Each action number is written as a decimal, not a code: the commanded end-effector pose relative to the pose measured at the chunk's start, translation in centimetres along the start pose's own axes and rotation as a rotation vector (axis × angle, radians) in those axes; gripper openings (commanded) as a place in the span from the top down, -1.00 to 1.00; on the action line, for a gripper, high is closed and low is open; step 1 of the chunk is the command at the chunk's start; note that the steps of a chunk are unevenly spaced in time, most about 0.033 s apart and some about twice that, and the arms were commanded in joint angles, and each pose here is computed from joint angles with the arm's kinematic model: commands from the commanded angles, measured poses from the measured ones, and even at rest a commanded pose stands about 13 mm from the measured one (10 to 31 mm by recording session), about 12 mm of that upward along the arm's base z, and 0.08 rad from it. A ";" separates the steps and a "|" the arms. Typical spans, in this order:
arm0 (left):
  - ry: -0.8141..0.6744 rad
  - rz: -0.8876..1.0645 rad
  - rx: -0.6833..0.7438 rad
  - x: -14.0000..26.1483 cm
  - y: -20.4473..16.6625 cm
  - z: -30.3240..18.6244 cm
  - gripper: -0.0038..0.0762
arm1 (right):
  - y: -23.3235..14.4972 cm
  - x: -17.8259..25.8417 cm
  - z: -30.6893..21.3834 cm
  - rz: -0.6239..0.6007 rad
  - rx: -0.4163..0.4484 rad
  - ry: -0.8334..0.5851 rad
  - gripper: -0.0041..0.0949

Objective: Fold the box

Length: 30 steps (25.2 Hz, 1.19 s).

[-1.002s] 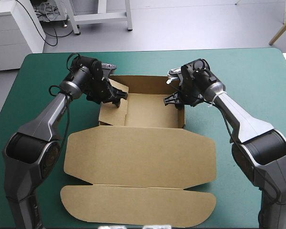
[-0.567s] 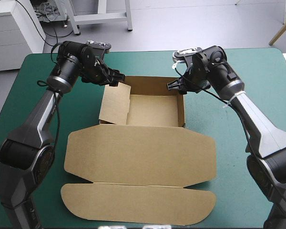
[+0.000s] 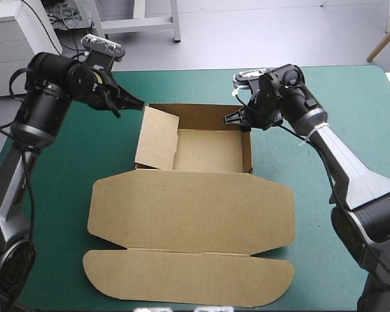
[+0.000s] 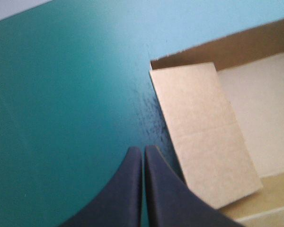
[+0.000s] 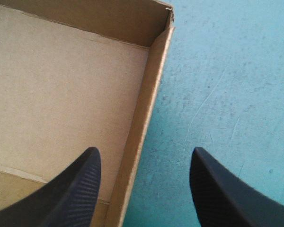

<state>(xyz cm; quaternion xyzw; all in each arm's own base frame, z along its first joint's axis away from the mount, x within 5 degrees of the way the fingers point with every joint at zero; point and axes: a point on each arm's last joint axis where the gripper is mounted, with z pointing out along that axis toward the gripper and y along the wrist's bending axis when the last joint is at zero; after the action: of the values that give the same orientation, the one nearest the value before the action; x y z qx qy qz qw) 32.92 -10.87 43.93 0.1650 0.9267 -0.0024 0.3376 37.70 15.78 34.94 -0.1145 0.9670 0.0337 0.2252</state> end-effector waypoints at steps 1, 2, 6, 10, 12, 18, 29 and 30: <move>0.076 0.039 -0.034 3.4 0.3 -2.1 0.93 | -0.1 -0.7 -0.7 0.007 -0.006 -0.054 -0.15; 0.111 0.052 -0.035 4.7 0.3 -1.8 0.93 | 0.0 -0.7 0.3 0.009 -0.005 -0.034 -0.15; 0.113 0.066 -0.022 8.4 0.0 -1.5 0.93 | 0.5 -0.7 3.3 0.017 -0.029 0.035 -0.15; 0.085 0.069 -0.019 11.3 0.0 -2.7 0.93 | 0.7 -0.6 4.2 0.017 -0.037 0.057 -0.10; 0.065 0.070 -0.019 13.0 -0.1 -3.3 0.93 | 0.7 -0.6 4.6 0.017 -0.036 0.064 0.02; 0.012 0.061 -0.013 16.9 -0.2 -4.2 0.93 | 0.8 -0.5 5.5 0.019 -0.039 0.085 0.29; 0.018 0.060 -0.008 24.5 -0.5 -4.5 0.93 | 0.8 -0.5 5.5 0.017 -0.040 0.085 0.95; 0.017 0.060 -0.008 25.2 -0.6 -4.5 0.93 | 0.8 -0.5 5.5 0.017 -0.040 0.085 0.95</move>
<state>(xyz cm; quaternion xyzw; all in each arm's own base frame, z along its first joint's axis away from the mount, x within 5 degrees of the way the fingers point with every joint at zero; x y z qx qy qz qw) 12.79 -3.46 31.28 0.1977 0.9360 0.0224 0.2904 40.97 17.84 26.77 -0.1081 0.9835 0.0429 0.1382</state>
